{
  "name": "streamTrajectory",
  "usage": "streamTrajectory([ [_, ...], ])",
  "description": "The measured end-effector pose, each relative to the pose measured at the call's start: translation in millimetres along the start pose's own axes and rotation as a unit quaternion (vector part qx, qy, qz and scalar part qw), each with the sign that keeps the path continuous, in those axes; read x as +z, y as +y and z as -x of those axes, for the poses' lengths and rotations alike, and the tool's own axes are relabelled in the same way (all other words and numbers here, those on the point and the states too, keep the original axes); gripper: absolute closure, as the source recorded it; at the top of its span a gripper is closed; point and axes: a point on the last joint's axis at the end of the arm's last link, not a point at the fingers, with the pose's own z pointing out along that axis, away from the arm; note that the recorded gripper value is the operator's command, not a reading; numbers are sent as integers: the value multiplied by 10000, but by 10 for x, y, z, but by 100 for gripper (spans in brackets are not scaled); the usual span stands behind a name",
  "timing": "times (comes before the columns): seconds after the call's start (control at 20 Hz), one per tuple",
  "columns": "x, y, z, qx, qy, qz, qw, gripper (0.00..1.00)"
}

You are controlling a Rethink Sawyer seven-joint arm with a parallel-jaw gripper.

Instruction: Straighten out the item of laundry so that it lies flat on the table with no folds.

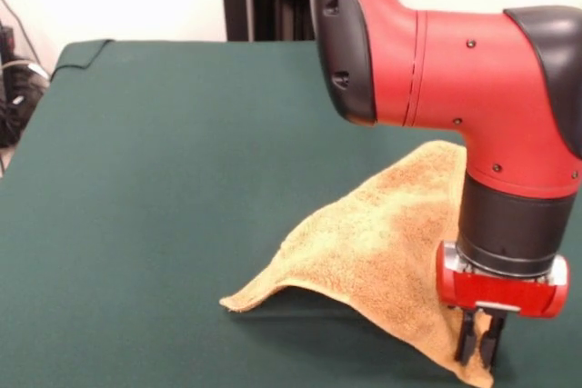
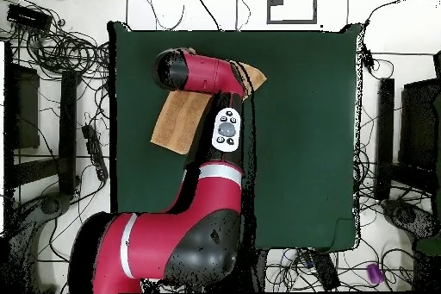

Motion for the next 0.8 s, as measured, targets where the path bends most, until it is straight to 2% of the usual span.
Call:
streamTrajectory([
  [0.8, -5, 234, -17, 286, 52, 254, 9993, 100],
])
